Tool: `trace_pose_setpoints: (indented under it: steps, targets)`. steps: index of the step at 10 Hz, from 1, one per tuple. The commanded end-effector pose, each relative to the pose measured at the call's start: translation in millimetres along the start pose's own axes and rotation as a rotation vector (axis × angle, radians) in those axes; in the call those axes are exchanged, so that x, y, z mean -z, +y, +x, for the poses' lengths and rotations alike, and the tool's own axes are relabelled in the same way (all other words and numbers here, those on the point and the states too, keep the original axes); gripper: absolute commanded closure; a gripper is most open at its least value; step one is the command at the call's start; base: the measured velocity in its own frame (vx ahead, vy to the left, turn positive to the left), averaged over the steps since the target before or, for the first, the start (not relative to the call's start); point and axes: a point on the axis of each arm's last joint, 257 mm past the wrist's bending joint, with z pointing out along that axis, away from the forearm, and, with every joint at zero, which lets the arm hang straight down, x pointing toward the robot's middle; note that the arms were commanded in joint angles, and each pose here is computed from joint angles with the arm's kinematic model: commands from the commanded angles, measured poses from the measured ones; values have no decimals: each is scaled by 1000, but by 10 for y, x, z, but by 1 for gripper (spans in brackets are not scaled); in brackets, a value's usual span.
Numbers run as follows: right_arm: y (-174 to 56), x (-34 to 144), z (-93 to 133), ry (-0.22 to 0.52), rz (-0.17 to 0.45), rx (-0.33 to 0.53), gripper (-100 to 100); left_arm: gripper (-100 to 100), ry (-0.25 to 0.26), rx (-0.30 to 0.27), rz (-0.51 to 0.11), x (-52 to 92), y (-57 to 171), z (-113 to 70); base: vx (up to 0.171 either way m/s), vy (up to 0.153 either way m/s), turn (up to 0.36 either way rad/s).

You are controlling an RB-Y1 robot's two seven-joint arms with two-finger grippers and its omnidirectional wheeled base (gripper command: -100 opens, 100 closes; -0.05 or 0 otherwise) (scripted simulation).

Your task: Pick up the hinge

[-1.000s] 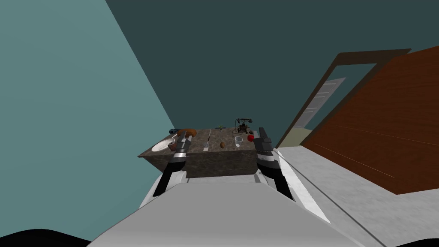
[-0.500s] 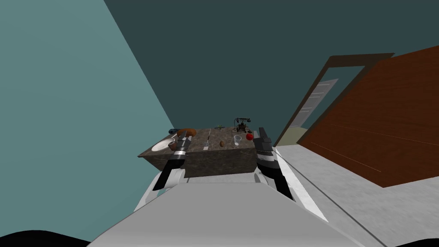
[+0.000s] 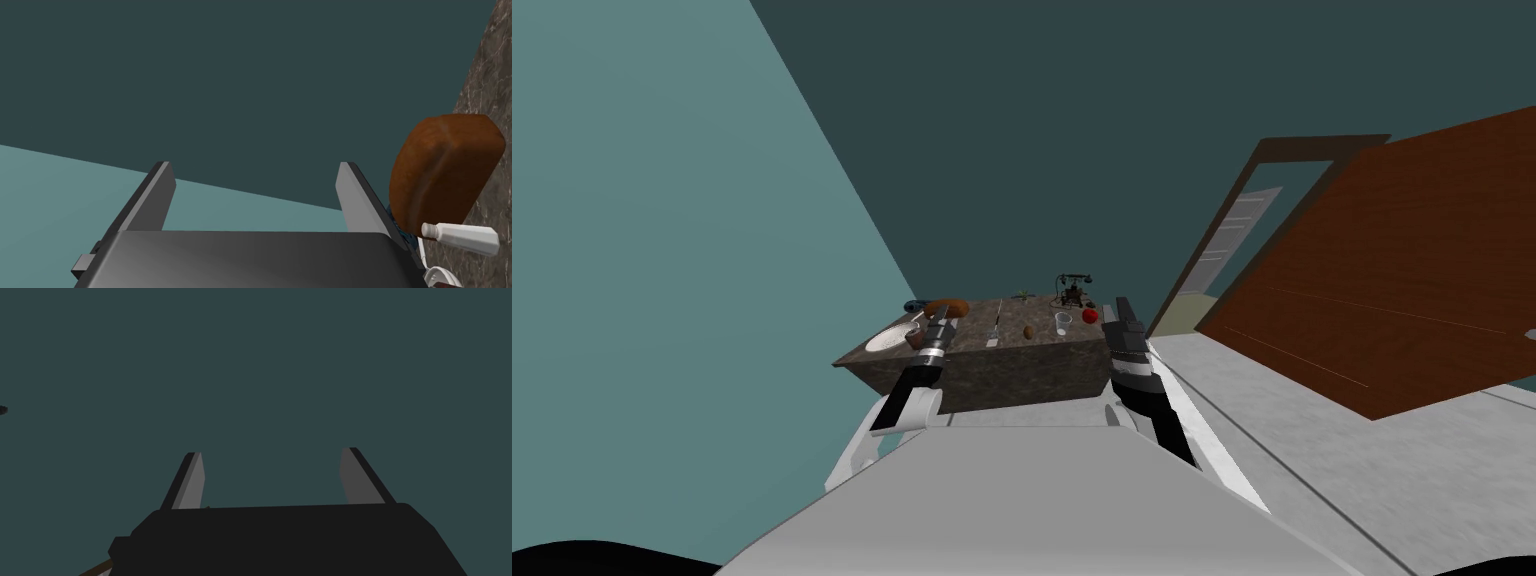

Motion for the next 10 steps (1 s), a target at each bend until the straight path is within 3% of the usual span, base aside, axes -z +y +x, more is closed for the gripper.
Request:
trace_pose_setpoints:
  steps: [1,10]
  targets:
    - [0,0,0,0,0,0,0,-100,-9,0,-40,-13,85,-44,-34,10,-31]
    - [0,0,0,0,0,0,0,-100,-72,20,-213,-89,440,-271,-35,8,-42]
